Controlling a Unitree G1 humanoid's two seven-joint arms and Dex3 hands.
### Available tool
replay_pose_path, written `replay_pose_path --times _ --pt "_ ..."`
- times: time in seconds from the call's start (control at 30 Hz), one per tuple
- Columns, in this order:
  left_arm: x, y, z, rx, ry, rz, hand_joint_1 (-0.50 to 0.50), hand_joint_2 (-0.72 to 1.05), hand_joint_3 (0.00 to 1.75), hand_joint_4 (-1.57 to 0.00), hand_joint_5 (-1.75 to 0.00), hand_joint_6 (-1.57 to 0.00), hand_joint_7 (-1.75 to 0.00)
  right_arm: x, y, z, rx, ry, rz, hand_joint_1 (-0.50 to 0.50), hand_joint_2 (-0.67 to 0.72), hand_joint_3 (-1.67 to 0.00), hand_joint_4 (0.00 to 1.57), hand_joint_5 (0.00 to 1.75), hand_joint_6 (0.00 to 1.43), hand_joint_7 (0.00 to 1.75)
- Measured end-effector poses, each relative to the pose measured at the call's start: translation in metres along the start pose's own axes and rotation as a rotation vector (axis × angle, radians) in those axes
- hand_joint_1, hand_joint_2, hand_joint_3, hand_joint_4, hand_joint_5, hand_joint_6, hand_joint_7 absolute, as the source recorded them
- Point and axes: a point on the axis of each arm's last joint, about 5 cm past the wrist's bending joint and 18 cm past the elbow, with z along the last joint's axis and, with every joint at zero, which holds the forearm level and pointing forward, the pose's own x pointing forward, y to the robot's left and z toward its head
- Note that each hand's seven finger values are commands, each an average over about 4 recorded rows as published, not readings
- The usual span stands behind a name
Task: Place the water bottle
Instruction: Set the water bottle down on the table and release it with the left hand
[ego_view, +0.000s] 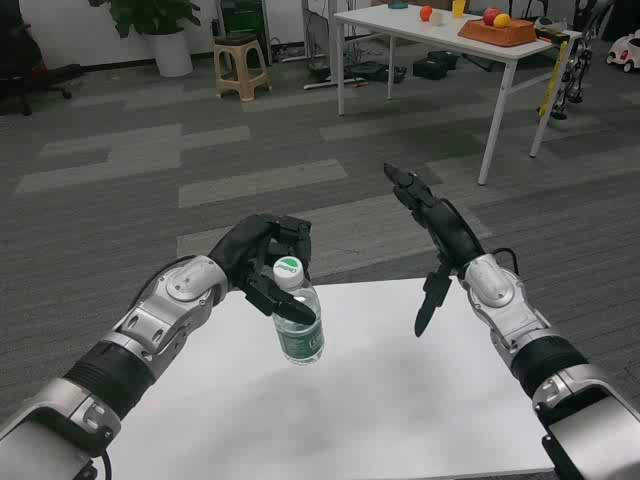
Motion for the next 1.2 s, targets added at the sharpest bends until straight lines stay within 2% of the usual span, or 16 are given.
replay_pose_path --times 0.2,0.9,1.2 --pt "-0.007 -0.002 -0.003 -0.001 0.004 0.003 0.10 0.43 0.44 -1.57 -1.75 -1.39 -1.68 0.001 0.001 0.004 0.001 -0.027 0.002 -0.46 0.66 0.00 0.00 0.00 0.00 0.00" --pt "-0.008 -0.001 -0.004 0.009 0.010 0.009 0.08 0.43 0.44 -1.57 -1.75 -1.39 -1.68 0.002 0.001 0.004 0.001 -0.027 0.002 -0.46 0.66 0.00 0.00 0.00 0.00 0.00" --pt "-0.012 0.006 -0.006 0.038 0.022 0.054 0.08 0.43 0.44 -1.57 -1.75 -1.39 -1.68 0.002 0.000 0.004 0.001 -0.027 0.001 -0.46 0.66 0.00 0.00 0.00 0.00 0.00"
